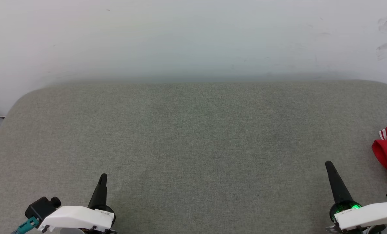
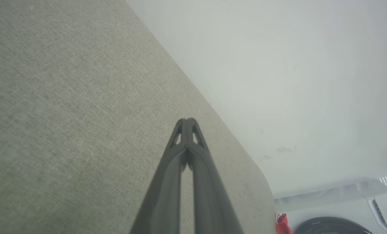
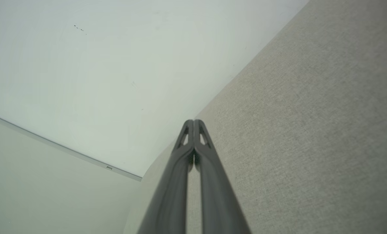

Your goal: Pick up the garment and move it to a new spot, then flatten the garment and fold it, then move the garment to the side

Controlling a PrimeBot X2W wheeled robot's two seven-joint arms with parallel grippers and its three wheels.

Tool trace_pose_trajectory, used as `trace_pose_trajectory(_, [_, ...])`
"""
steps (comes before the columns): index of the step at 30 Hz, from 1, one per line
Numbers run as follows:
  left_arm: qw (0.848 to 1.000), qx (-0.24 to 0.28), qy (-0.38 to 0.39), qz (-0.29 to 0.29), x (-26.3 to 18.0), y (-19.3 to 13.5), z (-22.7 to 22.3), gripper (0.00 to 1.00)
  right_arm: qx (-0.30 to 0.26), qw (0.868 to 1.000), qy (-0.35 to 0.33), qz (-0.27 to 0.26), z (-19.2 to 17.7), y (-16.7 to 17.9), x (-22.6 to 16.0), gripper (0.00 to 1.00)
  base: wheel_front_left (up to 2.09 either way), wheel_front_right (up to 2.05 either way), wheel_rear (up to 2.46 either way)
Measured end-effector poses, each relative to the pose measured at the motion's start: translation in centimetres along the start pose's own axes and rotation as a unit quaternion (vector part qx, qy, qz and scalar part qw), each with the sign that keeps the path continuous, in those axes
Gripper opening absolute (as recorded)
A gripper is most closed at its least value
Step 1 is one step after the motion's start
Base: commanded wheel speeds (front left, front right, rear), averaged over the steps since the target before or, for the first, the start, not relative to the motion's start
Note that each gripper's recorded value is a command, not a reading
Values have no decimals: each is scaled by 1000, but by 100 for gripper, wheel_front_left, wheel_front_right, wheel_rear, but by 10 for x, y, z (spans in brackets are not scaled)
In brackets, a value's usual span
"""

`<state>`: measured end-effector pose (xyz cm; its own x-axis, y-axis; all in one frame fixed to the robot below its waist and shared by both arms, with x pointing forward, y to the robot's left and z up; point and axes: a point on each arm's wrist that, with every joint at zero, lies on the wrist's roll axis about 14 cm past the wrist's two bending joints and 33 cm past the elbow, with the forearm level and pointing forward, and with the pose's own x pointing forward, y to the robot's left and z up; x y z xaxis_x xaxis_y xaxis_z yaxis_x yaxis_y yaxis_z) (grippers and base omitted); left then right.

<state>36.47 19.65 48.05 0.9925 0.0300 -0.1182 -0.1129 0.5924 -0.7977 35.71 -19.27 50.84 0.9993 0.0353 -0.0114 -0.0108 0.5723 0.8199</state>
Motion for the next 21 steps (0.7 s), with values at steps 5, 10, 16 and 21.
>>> trace_pose_trajectory(5, [1000,-30,3,0,1,0,-1,0,28,1000,-1,1,1,0,3,0,0,0,0])
trace_pose_trajectory(10, [998,-58,2,-5,4,-3,1,0,55,998,-2,0,1,-1,6,0,0,0,0])
trace_pose_trajectory(16, [996,-89,4,-5,5,-2,2,0,85,996,-3,-1,1,-2,8,0,0,0,0])
trace_pose_trajectory(21, [993,-113,4,-10,7,-4,4,0,109,994,-3,-3,0,-3,10,0,0,0,0])
